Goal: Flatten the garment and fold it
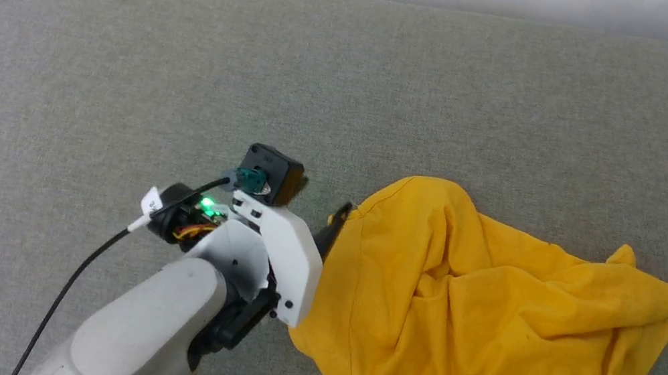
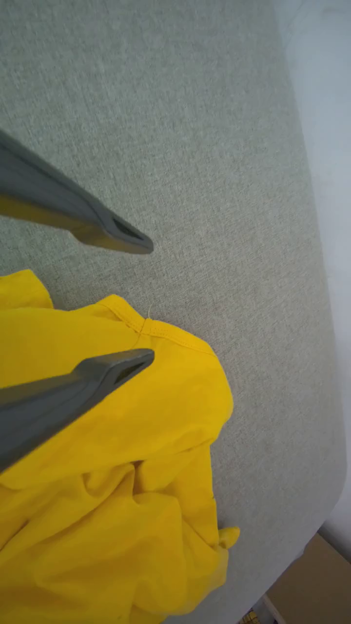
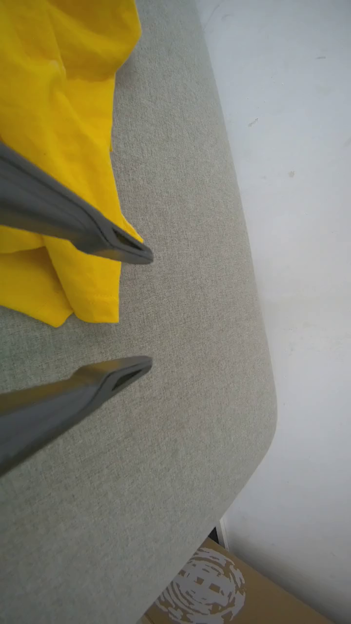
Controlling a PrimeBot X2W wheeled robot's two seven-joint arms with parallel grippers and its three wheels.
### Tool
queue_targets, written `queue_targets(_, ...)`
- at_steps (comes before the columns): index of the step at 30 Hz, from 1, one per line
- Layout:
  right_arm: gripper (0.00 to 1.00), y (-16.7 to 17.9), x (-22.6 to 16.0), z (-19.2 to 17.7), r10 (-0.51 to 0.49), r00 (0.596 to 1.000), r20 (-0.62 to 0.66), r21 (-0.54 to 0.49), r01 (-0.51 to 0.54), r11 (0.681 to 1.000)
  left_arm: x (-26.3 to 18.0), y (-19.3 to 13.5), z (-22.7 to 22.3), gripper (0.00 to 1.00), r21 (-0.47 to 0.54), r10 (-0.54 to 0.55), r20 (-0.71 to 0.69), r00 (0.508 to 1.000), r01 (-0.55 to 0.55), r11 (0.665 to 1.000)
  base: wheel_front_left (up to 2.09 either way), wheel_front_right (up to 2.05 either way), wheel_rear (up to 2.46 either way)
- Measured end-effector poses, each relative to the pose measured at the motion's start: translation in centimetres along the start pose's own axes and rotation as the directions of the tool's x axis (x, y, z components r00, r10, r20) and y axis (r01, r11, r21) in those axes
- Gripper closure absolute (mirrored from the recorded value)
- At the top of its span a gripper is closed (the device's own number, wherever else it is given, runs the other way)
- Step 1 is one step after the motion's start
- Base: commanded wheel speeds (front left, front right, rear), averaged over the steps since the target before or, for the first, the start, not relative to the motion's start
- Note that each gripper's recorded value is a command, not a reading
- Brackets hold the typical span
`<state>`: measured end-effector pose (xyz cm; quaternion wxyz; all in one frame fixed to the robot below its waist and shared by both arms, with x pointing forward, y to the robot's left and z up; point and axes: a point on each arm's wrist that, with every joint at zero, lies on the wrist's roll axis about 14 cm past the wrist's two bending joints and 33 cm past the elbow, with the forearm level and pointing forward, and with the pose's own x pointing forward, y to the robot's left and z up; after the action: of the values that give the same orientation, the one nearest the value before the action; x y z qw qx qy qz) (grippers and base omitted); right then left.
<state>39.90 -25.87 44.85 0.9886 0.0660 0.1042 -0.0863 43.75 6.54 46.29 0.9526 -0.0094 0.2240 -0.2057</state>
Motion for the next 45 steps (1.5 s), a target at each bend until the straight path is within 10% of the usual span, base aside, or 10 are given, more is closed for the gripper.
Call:
queue_targets(11, 0.00, -0.1, 0.6, -0.6, -0.005, 1.000, -0.015, -0.002, 0.005, 1.000, 0.8, -2.0, -8.0, 0.00, 0.028, -0.093, -0.357, 0.929, 0.110, 0.993, 0.00, 0.00, 0.00)
queue_targets(12, 0.00, -0.1, 0.6, -0.7, -0.006, 1.000, -0.018, -0.002, 0.006, 1.000, 1.0, -2.1, -8.0, 0.73, 0.036, -0.097, -0.362, 0.927, 0.119, 0.992, 0.00, 0.00, 0.00)
queue_targets(13, 0.00, -0.1, 0.6, -0.8, -0.007, 1.000, -0.021, -0.002, 0.006, 1.000, 1.2, -2.1, -7.8, 1.00, 0.035, -0.099, -0.355, 0.930, 0.119, 0.992, 0.00, 0.00, 0.00)
queue_targets(23, 0.00, -0.7, 0.5, -0.8, -0.023, 0.999, -0.022, 0.000, 0.023, 1.000, 1.8, 3.7, -0.2, 1.00, 0.066, 0.106, -0.030, 0.994, -0.104, 0.992, 0.00, 0.00, 0.00)
queue_targets(29, 0.00, -0.2, 0.6, -0.8, -0.009, 1.000, -0.020, 0.004, 0.009, 1.000, -0.9, 8.1, 9.3, 1.00, 0.206, 0.244, 0.314, 0.917, -0.317, 0.926, 0.00, 0.00, 0.00)
queue_targets(39, 0.00, 1.1, 1.1, -1.5, 0.026, 0.999, -0.038, 0.003, -0.026, 1.000, 2.1, -3.3, 6.5, 1.00, 0.216, -0.041, 0.274, 0.961, -0.020, 0.976, 0.00, 0.00, 0.00)
queue_targets(41, 0.00, 1.1, 1.2, -1.5, 0.026, 0.999, -0.039, 0.003, -0.026, 1.000, 2.7, -5.6, 4.4, 0.72, 0.206, -0.100, 0.212, 0.972, 0.055, 0.977, 0.00, 0.00, 0.00)
queue_targets(43, 0.00, 1.0, 1.1, -1.5, 0.023, 0.999, -0.040, 0.003, -0.023, 1.000, 3.0, -7.5, 2.5, 0.00, 0.165, -0.146, 0.155, 0.977, 0.121, 0.979, 0.00, 0.00, 0.00)
queue_targets(45, 0.00, 0.9, 1.0, -1.6, 0.019, 0.999, -0.041, 0.003, -0.019, 1.000, 3.0, -8.8, 1.4, 0.00, 0.136, -0.179, 0.124, 0.976, 0.162, 0.977, 0.00, 0.00, 0.00)
